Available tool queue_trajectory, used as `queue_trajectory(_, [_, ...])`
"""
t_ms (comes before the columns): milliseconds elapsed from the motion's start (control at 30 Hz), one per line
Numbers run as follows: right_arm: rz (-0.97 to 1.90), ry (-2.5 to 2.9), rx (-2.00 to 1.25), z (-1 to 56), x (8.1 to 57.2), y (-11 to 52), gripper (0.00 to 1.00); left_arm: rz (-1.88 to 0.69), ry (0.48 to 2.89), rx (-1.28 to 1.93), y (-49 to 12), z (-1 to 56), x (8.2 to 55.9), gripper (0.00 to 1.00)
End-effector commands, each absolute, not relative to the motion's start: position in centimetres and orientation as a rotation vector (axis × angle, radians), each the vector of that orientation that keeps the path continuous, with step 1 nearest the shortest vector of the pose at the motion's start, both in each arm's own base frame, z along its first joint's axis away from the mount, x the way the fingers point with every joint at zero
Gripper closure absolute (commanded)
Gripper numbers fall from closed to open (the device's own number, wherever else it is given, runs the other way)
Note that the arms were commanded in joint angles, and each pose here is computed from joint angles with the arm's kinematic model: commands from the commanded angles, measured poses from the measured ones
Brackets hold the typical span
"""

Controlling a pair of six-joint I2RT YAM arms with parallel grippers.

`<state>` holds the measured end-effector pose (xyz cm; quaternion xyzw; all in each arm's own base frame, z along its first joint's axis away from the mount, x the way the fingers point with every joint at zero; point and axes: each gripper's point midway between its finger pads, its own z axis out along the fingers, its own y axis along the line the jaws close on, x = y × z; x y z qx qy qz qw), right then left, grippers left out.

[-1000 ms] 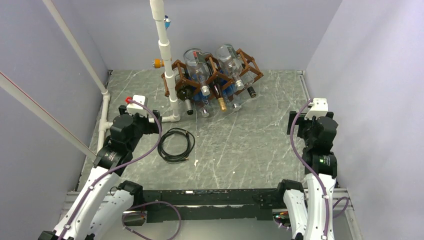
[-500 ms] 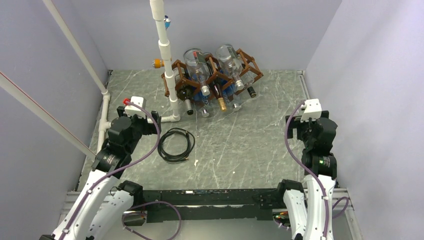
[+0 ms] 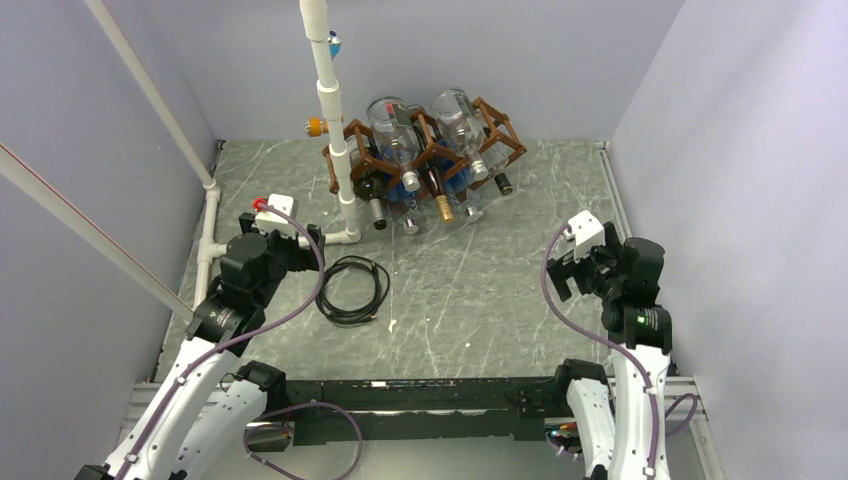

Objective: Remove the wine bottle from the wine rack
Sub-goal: Pick up the wine bottle from the wine rack.

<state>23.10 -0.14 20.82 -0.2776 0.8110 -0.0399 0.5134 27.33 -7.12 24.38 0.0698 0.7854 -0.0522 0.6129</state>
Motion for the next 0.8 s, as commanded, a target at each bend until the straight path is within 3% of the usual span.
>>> queue_trajectory(0, [0.087, 1.979, -0.681, 21.2, 23.2, 2.2, 0.0, -0.168, 1.742, 0.193, -7.9, 25.9, 27.1, 0.01])
queue_trajectory(333, [0.246, 1.901, -0.577, 25.7, 23.6, 4.5, 0.0, -0.24, 1.64, 0.214, -8.6, 28.2, 25.8, 0.01])
queue_trajectory(767, [0.419, 1.915, -0.449, 25.0, 25.1, 5.6, 0.0, -0.316, 1.625, 0.234, -9.7, 28.7, 25.4, 0.01])
